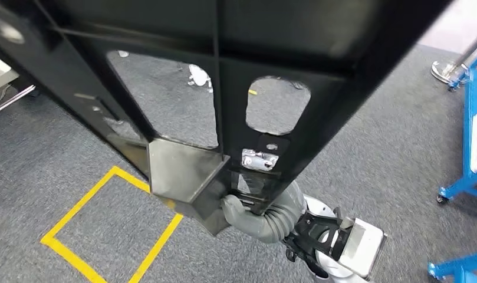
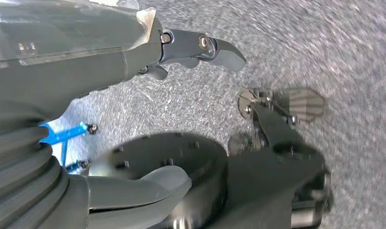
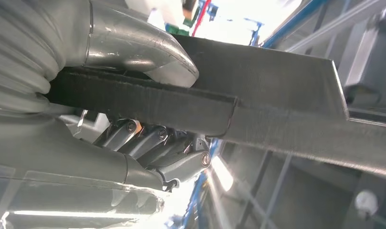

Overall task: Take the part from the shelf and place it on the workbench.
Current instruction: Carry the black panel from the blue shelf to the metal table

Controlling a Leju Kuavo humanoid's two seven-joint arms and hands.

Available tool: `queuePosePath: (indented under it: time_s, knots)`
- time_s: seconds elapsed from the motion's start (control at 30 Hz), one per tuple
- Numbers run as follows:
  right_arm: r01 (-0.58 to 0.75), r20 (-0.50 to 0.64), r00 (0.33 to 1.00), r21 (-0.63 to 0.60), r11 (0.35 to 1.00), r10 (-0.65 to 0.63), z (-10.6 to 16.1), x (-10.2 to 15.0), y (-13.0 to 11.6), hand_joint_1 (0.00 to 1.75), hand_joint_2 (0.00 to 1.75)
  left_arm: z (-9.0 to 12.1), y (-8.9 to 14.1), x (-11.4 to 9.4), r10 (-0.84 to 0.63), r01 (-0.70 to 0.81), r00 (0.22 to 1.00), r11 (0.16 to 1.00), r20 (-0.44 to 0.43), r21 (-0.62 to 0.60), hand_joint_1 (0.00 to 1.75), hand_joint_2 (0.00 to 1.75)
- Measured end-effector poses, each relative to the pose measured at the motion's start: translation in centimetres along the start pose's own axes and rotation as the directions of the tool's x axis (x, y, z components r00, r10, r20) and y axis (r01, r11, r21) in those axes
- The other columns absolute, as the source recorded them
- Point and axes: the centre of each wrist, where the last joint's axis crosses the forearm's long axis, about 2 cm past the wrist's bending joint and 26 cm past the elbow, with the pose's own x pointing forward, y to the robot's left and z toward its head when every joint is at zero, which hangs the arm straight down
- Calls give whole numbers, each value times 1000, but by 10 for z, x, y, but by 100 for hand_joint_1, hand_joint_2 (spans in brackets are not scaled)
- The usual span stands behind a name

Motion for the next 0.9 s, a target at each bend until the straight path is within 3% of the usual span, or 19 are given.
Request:
queuePosePath:
  time_s: [0.9]
  knots:
    - [-7, -7, 1000, -21, 1000, 7, 0, -1, 2, 175, 175, -2, 5, 3, -21, 21, 1000, 1000, -3, 3, 0, 175]
